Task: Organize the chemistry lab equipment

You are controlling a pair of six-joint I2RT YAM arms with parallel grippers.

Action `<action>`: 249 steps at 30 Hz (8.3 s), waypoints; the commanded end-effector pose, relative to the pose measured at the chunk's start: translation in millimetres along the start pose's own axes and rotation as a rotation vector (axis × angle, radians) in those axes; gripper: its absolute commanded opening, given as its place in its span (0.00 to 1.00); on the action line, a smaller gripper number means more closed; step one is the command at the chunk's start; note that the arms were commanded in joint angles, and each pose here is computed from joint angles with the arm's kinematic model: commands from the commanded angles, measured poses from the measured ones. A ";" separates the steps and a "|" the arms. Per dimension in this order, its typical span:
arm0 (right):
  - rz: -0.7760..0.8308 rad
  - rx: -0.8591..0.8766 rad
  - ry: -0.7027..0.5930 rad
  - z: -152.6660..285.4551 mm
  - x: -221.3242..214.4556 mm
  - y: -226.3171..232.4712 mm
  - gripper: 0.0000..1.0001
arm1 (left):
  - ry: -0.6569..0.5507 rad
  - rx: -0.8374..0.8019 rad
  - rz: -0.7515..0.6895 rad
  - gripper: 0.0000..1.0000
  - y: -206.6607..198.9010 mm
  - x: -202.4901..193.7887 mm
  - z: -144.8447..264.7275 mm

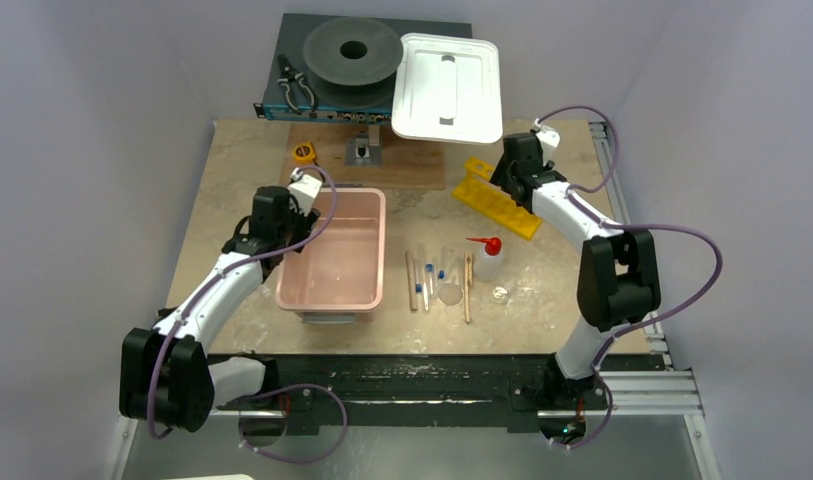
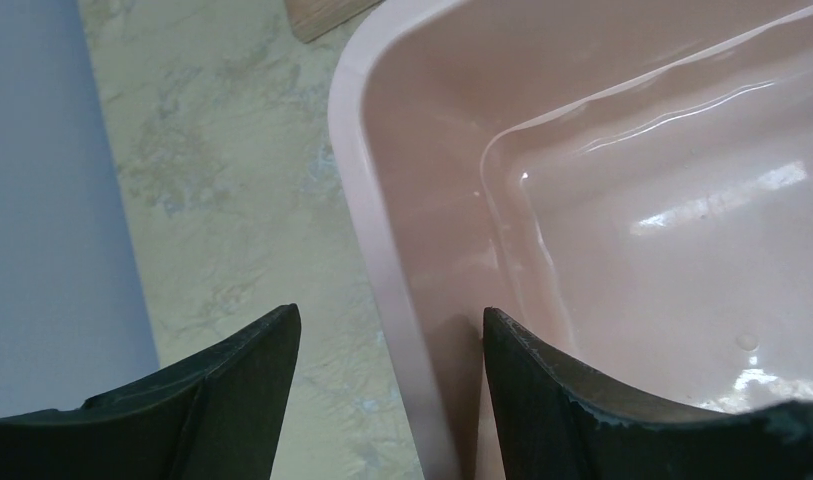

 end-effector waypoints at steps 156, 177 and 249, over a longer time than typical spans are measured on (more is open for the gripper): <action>0.450 0.288 0.298 122.9 -236.0 36.3 0.23 | -0.075 -0.141 -0.073 1.00 69.4 20.5 89.2; 0.466 0.268 0.302 118.3 -239.8 48.0 0.14 | -0.202 -0.275 -0.013 1.00 56.1 37.9 112.8; -0.177 1.328 -0.218 407.5 -105.5 162.2 0.00 | -0.841 -1.225 0.382 0.35 -13.1 92.0 210.3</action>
Point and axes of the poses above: each gripper's point midway between its finger pads, its own z axis back along the fingers, its own y axis along the line the jaws close on, x = y × z, the point moved 8 cm from there along z, back along the fingers, and after that the axes turned 15 degrees about -z, right-handed, at the moved point
